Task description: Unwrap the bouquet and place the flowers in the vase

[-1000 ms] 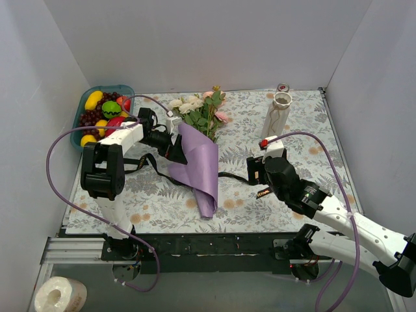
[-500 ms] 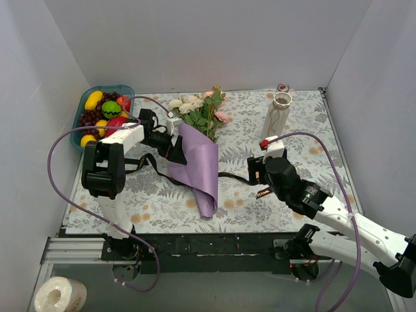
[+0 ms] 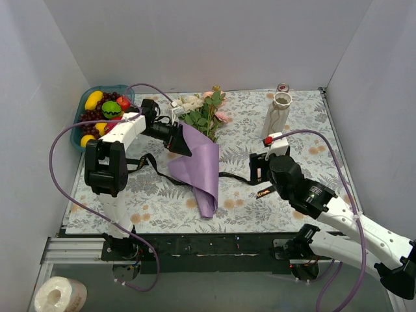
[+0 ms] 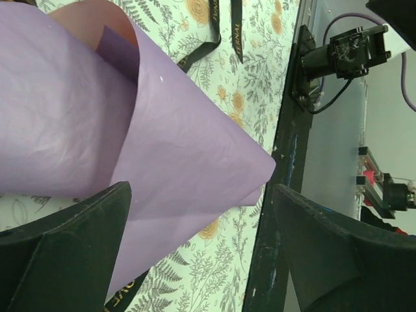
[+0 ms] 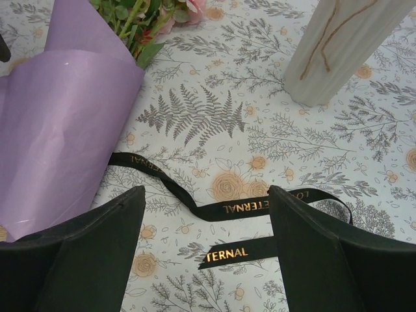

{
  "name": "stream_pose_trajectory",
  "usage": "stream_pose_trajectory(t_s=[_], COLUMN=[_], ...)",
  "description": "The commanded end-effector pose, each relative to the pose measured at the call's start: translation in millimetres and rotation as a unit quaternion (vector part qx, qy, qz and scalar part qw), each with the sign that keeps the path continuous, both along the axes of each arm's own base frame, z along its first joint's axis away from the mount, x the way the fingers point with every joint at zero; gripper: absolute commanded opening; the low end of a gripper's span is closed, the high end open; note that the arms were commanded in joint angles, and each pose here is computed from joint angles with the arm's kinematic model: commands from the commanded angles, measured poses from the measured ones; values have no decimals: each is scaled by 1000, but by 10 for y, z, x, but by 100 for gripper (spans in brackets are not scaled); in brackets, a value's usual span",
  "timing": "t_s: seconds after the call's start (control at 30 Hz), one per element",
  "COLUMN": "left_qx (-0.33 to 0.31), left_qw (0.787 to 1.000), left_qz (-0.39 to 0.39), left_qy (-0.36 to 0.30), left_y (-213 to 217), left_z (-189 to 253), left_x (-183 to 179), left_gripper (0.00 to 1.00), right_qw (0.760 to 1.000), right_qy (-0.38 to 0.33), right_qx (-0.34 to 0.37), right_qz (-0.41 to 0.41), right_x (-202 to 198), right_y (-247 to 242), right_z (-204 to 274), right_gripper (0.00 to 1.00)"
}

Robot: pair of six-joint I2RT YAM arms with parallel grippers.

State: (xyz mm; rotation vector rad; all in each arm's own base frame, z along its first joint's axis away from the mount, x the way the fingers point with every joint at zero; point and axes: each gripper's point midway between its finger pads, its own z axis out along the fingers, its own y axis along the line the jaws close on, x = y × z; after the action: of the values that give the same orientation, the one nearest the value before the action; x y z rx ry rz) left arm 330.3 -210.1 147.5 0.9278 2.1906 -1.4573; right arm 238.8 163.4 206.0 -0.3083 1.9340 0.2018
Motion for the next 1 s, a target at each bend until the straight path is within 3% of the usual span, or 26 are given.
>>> stream_pose_trajectory(t_s=[0.0, 0.13, 0.27, 0.43, 0.57, 0.63, 0.7, 0.87, 0.97], left_qx=[-14, 13, 50, 70, 85, 81, 77, 72, 66], left_qw=[1000, 1000, 995, 996, 995, 996, 996, 997, 998], left_qz=[-14, -3, 76, 60, 53, 38, 27, 28, 19], left_qy=[1, -17, -50, 8, 3, 9, 20, 9, 6], left_y=[-34, 46, 514, 635, 584, 539, 481, 423, 391], left_z=[127, 137, -34, -436, -620, -655, -676, -672, -621], left_x=[-99, -13, 363, 148, 26, -43, -98, -50, -53], left_gripper=[89, 89, 91, 89, 86, 80, 68, 61, 51], right_qw=[999, 998, 999, 998, 998, 998, 998, 998, 998], right_qy=[-42, -45, -41, -40, -39, -40, -39, -30, -28], right_qx=[23, 30, 32, 41, 42, 45, 44, 48, 47], right_qz=[-12, -10, -3, 3, 4, 2, 2, 8, 7], right_x=[30, 14, -4, -18, -23, -23, -20, -26, -28], right_y=[-54, -61, -41, -18, -9, -15, -11, 32, 31], right_z=[364, 388, 350, 343, 342, 351, 340, 308, 294], right_gripper=[83, 83, 83, 83, 82, 81, 79, 75, 73])
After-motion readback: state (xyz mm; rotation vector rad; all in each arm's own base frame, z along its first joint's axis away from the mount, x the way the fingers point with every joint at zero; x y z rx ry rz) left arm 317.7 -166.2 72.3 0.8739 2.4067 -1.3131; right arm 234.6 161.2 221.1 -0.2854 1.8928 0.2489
